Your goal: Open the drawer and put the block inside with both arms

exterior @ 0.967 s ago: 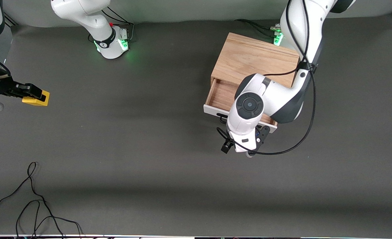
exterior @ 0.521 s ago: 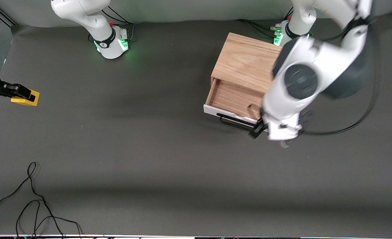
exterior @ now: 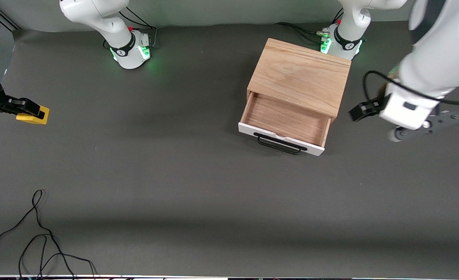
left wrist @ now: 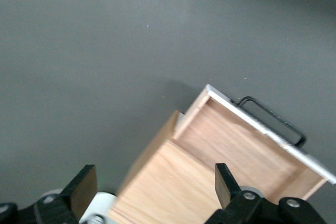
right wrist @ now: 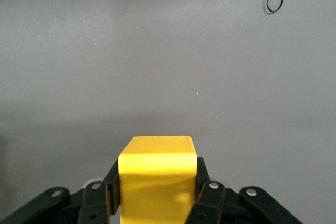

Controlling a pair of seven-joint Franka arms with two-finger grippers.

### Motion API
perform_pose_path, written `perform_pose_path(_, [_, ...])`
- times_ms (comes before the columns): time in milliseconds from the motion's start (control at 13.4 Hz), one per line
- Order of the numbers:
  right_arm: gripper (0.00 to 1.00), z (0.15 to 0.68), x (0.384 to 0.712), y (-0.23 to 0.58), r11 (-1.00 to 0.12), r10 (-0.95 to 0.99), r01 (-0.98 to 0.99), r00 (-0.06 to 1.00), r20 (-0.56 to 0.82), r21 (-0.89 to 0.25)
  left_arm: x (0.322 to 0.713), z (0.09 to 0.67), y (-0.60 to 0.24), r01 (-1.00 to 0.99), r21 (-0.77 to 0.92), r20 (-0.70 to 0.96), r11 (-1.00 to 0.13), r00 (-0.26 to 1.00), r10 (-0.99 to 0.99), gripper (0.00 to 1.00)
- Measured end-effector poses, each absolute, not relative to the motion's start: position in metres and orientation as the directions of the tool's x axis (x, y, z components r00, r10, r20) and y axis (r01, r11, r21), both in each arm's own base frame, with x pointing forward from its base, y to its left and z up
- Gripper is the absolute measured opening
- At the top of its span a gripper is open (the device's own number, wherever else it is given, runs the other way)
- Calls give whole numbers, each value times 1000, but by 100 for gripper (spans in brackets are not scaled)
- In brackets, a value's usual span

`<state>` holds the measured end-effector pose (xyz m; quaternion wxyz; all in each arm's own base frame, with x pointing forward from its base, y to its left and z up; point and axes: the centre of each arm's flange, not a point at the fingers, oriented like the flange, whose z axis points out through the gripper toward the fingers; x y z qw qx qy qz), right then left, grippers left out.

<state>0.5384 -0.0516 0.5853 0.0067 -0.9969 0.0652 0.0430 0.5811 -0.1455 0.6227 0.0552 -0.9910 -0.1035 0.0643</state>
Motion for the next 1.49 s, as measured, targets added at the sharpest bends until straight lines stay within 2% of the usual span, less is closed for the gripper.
perform_pose_path(372, [55, 588, 538, -50, -991, -131, -131, 988, -80, 7, 609, 620, -37, -78, -60, -84, -995, 994, -73, 100])
perform_pose_path(670, [55, 588, 538, -52, -991, -130, -130, 988, -80, 7, 606, 626, -36, -118, -55, -78, -992, 990, -114, 100])
perform_pose_path(967, [55, 588, 539, -41, -994, -113, -113, 990, -80, 7, 579, 669, -17, -120, -59, -38, -991, 992, -118, 100])
perform_pose_path(1191, [55, 589, 540, 13, -994, -105, -105, 991, -79, 13, 561, 677, -33, -151, -50, -90, -987, 985, -146, 100])
perform_pose_path(1488, [55, 599, 524, 135, -990, -137, -136, 989, -54, 24, 555, 667, -50, -184, -40, -158, -982, 972, -176, 100])
